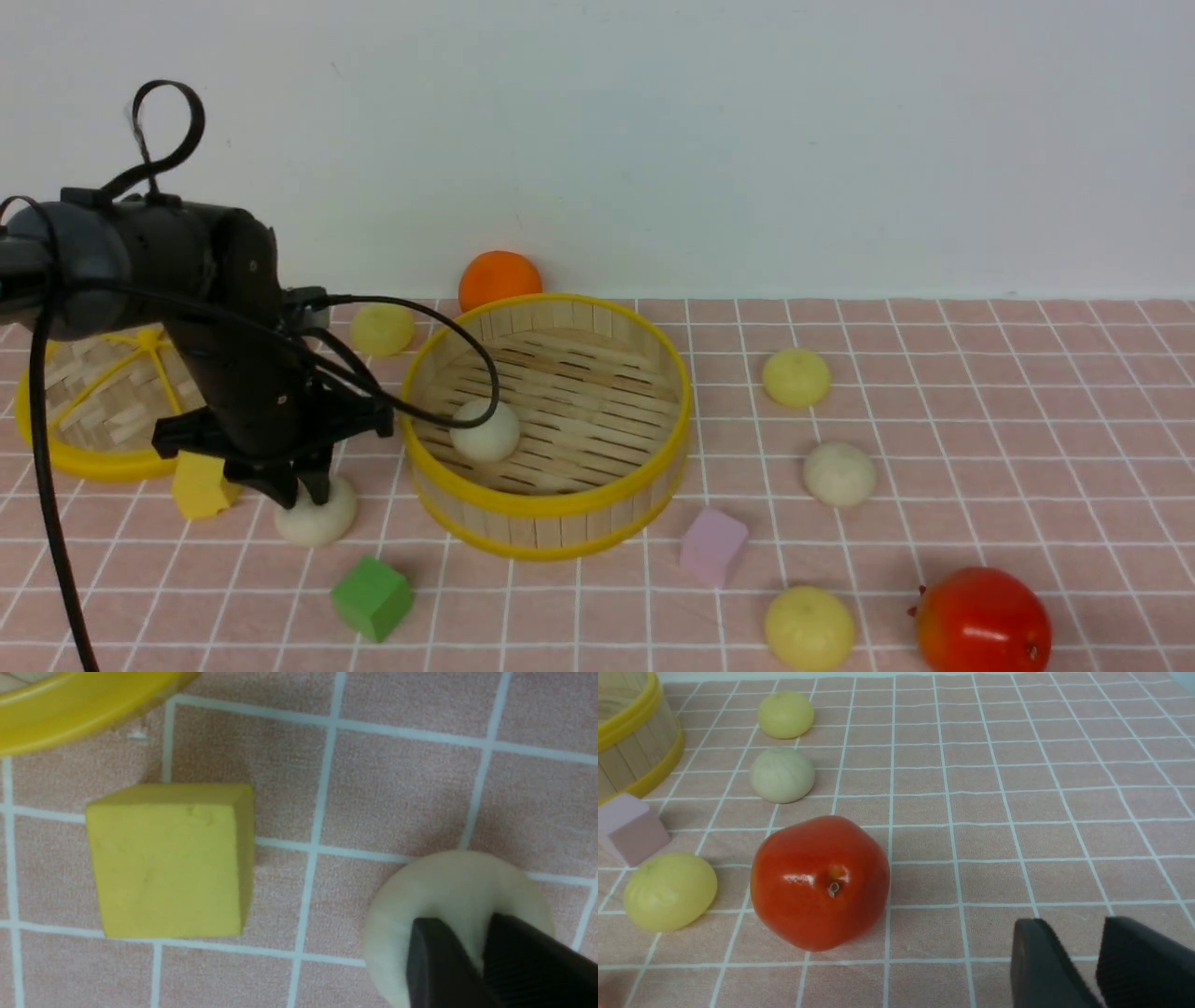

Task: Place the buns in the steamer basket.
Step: Use the left arm to grab a steamed stuffed bun, then use the left arm to put the steamed stuffed bun into the steamer

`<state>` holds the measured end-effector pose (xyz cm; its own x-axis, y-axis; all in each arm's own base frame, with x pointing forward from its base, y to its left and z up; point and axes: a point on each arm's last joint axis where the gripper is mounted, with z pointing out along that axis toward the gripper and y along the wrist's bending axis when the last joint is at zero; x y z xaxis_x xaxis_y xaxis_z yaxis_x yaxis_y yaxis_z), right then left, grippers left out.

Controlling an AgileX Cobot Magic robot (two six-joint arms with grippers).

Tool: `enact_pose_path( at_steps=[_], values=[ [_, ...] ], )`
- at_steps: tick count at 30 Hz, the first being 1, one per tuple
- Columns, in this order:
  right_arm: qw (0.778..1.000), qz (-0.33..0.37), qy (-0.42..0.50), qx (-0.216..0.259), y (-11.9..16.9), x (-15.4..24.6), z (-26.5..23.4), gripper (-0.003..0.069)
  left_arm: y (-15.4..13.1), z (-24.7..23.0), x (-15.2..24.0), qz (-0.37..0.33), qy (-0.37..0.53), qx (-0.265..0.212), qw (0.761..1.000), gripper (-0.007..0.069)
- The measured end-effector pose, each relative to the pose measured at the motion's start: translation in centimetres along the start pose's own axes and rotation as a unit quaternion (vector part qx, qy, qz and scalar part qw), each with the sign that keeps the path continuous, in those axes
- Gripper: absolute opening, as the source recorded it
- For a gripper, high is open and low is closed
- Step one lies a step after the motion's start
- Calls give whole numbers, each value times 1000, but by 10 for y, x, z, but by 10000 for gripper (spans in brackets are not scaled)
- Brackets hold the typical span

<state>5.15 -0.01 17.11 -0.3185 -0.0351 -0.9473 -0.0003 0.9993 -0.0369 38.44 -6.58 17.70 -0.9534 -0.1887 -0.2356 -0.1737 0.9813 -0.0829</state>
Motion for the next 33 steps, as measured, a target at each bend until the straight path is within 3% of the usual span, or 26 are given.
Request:
enact_pose_path(
  at_steps=[1, 2, 4, 10, 12, 15, 18, 23, 30, 33],
  values=[
    [1000, 0, 0, 0, 0, 0, 0, 239, 0, 0, 0, 0, 1, 0, 1000, 141],
    [1000, 0, 0, 0, 0, 0, 0, 239, 0, -2, 1, 6, 6, 0, 1000, 57],
    [1000, 0, 0, 0, 0, 0, 0, 239, 0, -6, 0, 14, 9, -1, 1000, 22],
    [1000, 0, 0, 0, 0, 0, 0, 239, -16, -71, -14, 33, -16, 44, 998, 13],
    [1000, 0, 0, 0, 0, 0, 0, 239, -38, -118, -19, 50, -72, 99, 991, 13],
    [1000, 0, 0, 0, 0, 0, 0, 239, -68, -145, -15, 77, -101, 165, 978, 13],
    [1000, 0, 0, 0, 0, 0, 0, 239, -101, -131, -3, 108, -75, 197, 972, 13],
    [1000, 0, 0, 0, 0, 0, 0, 239, -128, -81, 5, 130, -29, 186, 973, 13],
    [1000, 0, 0, 0, 0, 0, 0, 239, -140, -34, 5, 114, -1, 183, 976, 20],
    [1000, 0, 0, 0, 0, 0, 0, 239, -140, -27, 5, 112, 7, 178, 978, 64]
  ],
)
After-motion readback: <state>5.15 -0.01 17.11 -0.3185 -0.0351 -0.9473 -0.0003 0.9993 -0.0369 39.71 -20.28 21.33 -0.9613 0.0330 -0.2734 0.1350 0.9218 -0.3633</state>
